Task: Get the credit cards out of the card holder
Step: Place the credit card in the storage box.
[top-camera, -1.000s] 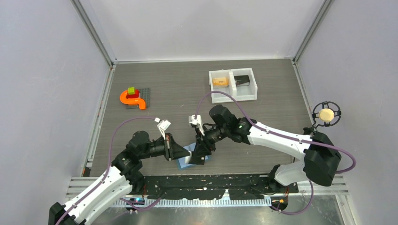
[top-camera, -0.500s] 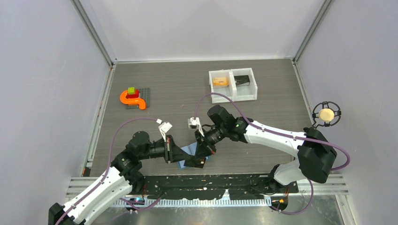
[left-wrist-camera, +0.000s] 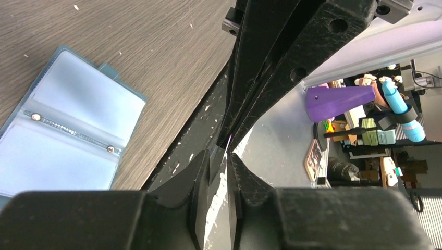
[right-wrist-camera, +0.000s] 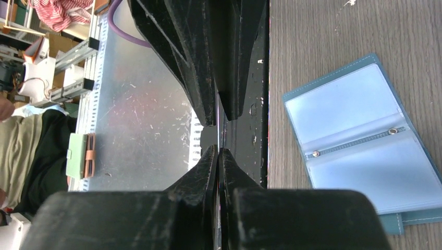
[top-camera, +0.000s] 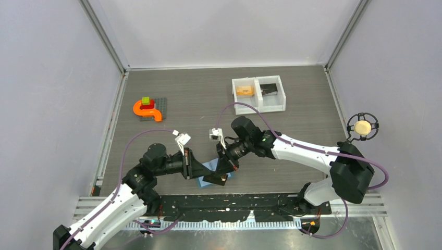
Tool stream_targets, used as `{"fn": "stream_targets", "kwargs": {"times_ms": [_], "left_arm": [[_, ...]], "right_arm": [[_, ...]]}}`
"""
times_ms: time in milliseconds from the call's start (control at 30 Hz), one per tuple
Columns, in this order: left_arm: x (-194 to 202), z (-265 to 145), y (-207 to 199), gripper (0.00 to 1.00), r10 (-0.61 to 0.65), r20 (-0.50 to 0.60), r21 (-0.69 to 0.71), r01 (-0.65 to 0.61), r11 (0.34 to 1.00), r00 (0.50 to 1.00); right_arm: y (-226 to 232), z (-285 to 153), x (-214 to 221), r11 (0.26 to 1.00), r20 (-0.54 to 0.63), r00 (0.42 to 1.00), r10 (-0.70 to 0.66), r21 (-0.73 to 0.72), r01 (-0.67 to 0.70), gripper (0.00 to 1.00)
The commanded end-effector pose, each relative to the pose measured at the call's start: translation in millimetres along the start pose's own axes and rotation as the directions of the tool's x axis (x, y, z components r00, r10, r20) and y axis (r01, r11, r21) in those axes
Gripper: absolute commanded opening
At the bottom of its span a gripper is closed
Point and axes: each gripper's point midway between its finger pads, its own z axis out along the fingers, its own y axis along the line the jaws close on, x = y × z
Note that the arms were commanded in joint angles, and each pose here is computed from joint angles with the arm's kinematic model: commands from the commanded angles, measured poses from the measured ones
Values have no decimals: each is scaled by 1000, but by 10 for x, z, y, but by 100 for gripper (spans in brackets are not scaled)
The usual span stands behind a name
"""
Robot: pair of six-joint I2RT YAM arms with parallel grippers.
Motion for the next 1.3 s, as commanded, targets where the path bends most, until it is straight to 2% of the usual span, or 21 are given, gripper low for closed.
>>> {"fn": "stream_targets", "kwargs": {"times_ms": [0, 67, 200, 400, 533, 633, 733, 767, 800, 833, 933, 967, 1000, 1067, 1133, 1200, 1267], "left_arm": [[-171, -18, -83, 23, 49, 39, -6, -49, 999, 998], [-178, -14, -55, 26, 49, 40, -22, -48, 999, 998], [-204, -22, -41, 40, 48, 33, -51, -46, 998, 998], [-376, -112, 28, 84, 70, 80, -170, -56, 984, 994], [-507, -216, 52, 99, 110, 116, -248, -79, 966, 987], [-576, -318, 122, 100, 159, 119, -329, -112, 938, 980], [-612, -439, 254, 100, 206, 98, -429, -145, 891, 974], [-619, -473, 285, 100, 217, 89, -454, -154, 878, 972], [-631, -506, 305, 100, 232, 80, -474, -168, 865, 969], [-640, -537, 313, 100, 243, 72, -488, -178, 855, 967], [-679, -625, 392, 100, 252, 77, -548, -170, 819, 965], [-680, -660, 455, 100, 251, 73, -580, -164, 798, 965], [-665, -695, 513, 100, 245, 59, -609, -160, 777, 968], [-646, -781, 587, 100, 235, 20, -660, -164, 733, 972], [-611, -811, 573, 100, 224, -21, -664, -181, 725, 974], [-592, -865, 581, 100, 222, -56, -679, -200, 706, 973], [-595, -927, 604, 100, 230, -76, -700, -216, 681, 970]], "right_arm": [[-68, -17, -100, 999, 49, 998, 32, 9, -33, 5], [-109, -36, -109, 999, 60, 997, 39, 22, -40, 5], [-167, -110, -157, 998, 98, 994, 40, 46, -45, 5], [-384, -260, -210, 987, 158, 984, 85, 119, -105, 5], [-608, -453, -398, 966, 280, 953, 117, 189, -174, 5], [-819, -686, -533, 927, 400, 902, 161, 252, -278, 5], [-1150, -1098, -763, 865, 571, 811, 126, 337, -372, 5], [-1284, -1304, -867, 829, 645, 757, 103, 365, -424, 5], [-1364, -1402, -883, 805, 678, 729, 97, 377, -458, 5], [-1502, -1614, -959, 763, 741, 669, 65, 395, -512, 5], [-1733, -2022, -1092, 681, 838, 546, -9, 405, -610, 5], [-1857, -2220, -1098, 623, 865, 499, -59, 422, -658, 5], [-1905, -2333, -1145, 598, 877, 471, -90, 426, -679, 5], [-2079, -2774, -1159, 462, 900, 374, -225, 436, -772, 5], [-2167, -3074, -1152, 375, 900, 302, -313, 409, -832, 5], [-2246, -3303, -1117, 303, 890, 246, -384, 373, -877, 5], [-2327, -3477, -1121, 264, 874, 212, -438, 350, -899, 5]]}}
